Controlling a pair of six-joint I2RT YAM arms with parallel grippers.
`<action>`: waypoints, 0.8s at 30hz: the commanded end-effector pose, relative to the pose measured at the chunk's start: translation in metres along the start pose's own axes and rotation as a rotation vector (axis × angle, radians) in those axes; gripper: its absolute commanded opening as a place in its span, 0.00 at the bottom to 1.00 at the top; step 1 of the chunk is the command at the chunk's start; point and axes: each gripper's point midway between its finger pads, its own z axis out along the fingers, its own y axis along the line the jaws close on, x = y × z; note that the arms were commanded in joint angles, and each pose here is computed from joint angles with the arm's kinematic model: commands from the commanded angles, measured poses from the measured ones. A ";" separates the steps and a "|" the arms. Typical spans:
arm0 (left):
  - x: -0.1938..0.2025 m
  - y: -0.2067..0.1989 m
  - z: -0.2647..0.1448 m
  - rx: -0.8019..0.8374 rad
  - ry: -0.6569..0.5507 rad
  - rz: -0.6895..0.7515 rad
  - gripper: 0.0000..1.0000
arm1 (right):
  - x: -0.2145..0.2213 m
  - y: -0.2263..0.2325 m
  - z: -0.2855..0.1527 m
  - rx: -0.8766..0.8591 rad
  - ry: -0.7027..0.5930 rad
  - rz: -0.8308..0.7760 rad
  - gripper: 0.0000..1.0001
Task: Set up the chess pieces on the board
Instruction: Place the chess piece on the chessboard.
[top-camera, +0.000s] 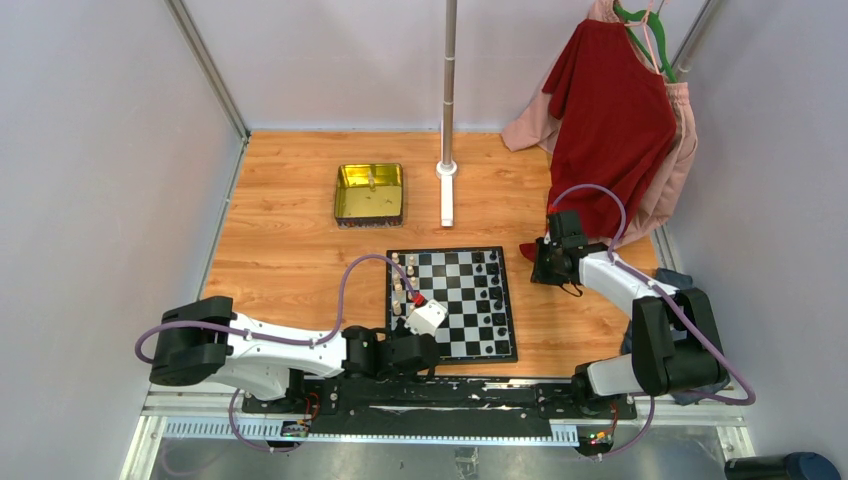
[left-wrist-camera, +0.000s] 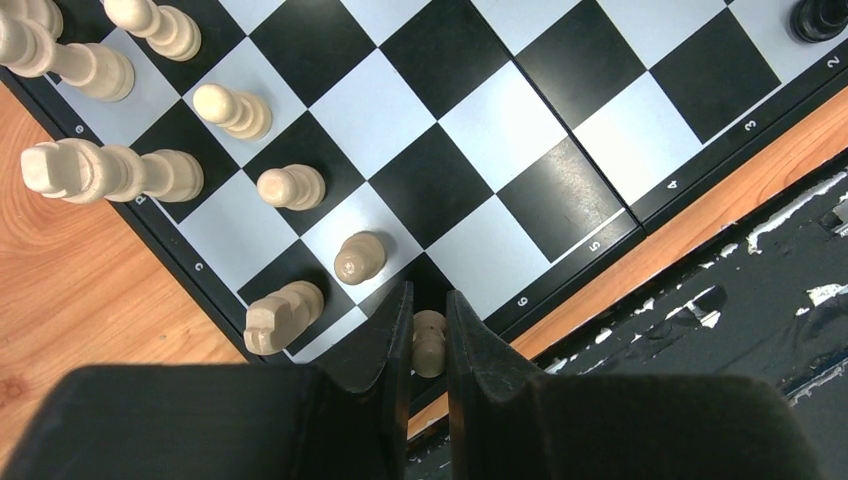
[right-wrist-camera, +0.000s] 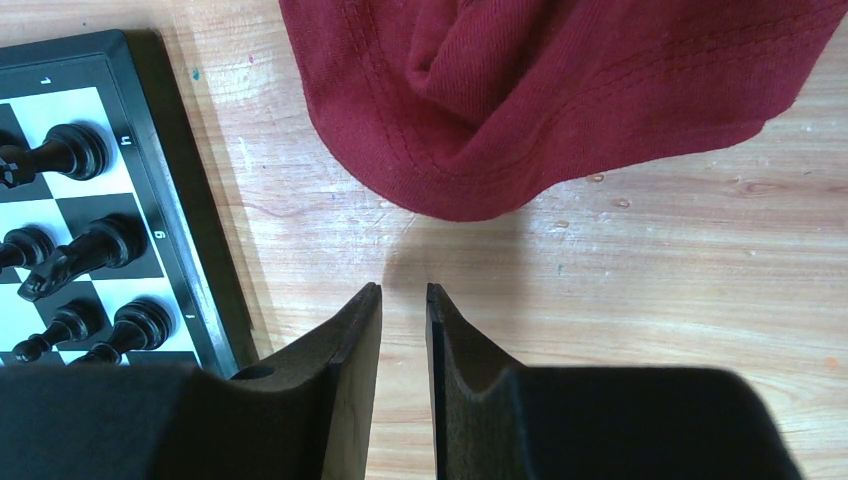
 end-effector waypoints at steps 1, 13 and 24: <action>0.000 0.003 0.003 -0.028 -0.023 -0.012 0.03 | -0.001 -0.005 0.000 0.010 0.007 0.005 0.28; 0.003 0.007 0.004 -0.041 -0.016 -0.011 0.08 | -0.001 -0.005 0.000 0.010 0.007 0.005 0.28; 0.002 0.008 0.003 -0.050 -0.012 -0.002 0.36 | -0.001 -0.004 0.001 0.009 0.011 0.005 0.28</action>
